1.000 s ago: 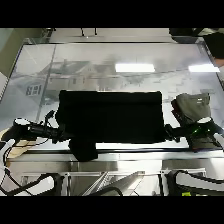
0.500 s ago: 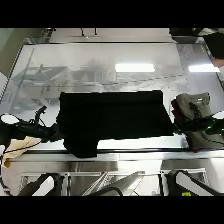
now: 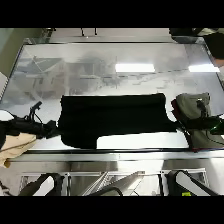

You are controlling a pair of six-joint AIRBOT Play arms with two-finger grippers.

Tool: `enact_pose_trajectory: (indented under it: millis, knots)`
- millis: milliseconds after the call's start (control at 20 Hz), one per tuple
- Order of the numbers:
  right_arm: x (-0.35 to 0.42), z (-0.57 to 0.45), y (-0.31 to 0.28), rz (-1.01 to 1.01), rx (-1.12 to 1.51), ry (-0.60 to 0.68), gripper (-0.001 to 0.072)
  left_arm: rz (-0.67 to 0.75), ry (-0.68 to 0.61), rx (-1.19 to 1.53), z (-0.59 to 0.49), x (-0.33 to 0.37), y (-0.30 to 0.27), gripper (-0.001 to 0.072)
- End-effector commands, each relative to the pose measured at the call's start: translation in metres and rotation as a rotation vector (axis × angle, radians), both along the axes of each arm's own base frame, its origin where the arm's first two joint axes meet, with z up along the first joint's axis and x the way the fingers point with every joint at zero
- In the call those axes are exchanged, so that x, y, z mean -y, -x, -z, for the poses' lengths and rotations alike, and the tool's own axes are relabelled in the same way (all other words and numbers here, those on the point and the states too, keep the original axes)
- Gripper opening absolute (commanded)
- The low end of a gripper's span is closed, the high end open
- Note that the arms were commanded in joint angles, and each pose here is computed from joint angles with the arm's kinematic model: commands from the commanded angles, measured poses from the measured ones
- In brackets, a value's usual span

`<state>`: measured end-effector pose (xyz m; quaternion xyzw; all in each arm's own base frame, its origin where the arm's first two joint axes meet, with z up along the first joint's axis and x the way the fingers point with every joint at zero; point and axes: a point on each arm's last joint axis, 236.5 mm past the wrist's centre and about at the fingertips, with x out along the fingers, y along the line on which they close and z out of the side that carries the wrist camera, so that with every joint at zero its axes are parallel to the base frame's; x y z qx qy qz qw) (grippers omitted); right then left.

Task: Fold the shirts.

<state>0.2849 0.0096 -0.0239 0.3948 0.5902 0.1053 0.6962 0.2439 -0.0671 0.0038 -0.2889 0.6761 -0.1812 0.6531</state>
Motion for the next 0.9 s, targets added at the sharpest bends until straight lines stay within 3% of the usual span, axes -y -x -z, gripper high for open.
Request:
enact_pose_trajectory:
  millis: [0,400,750,800,850]
  knots:
    - [-0.004,-0.016,-0.039,0.044,0.125,-0.052,0.0018,-0.017,0.052,0.097,-0.027,-0.004,-0.058,0.0017]
    - [-0.003,0.003,-0.133,-0.043,0.197,0.020,0.0018,-0.025,0.053,0.178,-0.019,-0.029,-0.175,0.0018]
    - [0.010,0.050,-0.180,-0.042,0.252,0.111,0.0019,0.121,0.002,0.131,0.053,-0.001,-0.229,0.0018]
    - [0.010,0.053,-0.181,-0.045,0.249,0.109,0.0030,0.154,-0.010,0.111,0.062,0.000,-0.230,0.0020]
    - [0.010,0.054,-0.180,-0.048,0.248,0.110,0.0130,0.184,0.000,0.092,0.065,0.004,-0.229,0.0021]
